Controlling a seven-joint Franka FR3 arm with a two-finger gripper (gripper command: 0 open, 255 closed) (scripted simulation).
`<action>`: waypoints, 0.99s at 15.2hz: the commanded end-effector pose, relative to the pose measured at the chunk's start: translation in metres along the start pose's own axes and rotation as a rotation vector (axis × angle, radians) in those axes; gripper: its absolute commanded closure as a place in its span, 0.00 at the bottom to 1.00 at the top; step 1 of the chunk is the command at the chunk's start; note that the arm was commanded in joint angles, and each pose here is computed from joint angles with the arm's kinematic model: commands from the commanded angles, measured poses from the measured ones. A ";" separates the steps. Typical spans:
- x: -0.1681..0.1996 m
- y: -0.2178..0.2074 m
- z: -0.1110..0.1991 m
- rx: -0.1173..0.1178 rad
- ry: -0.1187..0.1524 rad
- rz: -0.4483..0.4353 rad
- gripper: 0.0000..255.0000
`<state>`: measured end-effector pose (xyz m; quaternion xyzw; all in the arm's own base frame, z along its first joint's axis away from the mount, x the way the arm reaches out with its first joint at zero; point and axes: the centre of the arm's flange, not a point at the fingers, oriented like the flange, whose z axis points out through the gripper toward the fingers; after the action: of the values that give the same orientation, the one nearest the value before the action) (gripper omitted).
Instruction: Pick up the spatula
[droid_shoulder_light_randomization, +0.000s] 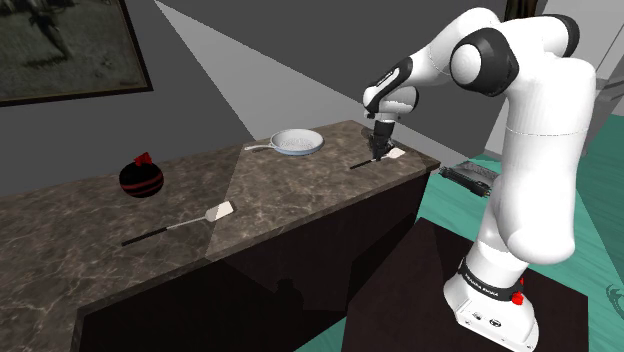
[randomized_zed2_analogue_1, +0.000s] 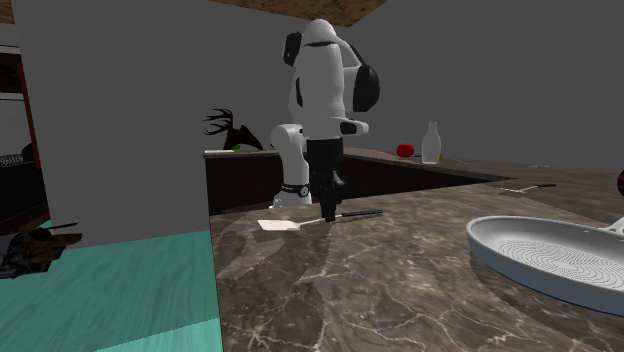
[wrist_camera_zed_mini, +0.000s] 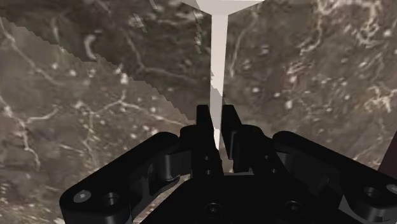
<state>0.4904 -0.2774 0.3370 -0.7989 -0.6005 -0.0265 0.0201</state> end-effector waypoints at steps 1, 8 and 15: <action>0.000 0.000 0.000 0.000 0.000 0.000 1.00; 0.001 0.000 -0.021 0.000 0.000 0.000 1.00; 0.004 0.000 -0.058 0.000 0.000 0.000 1.00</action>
<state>0.4909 -0.2785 0.3903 -0.7990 -0.6005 -0.0267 0.0200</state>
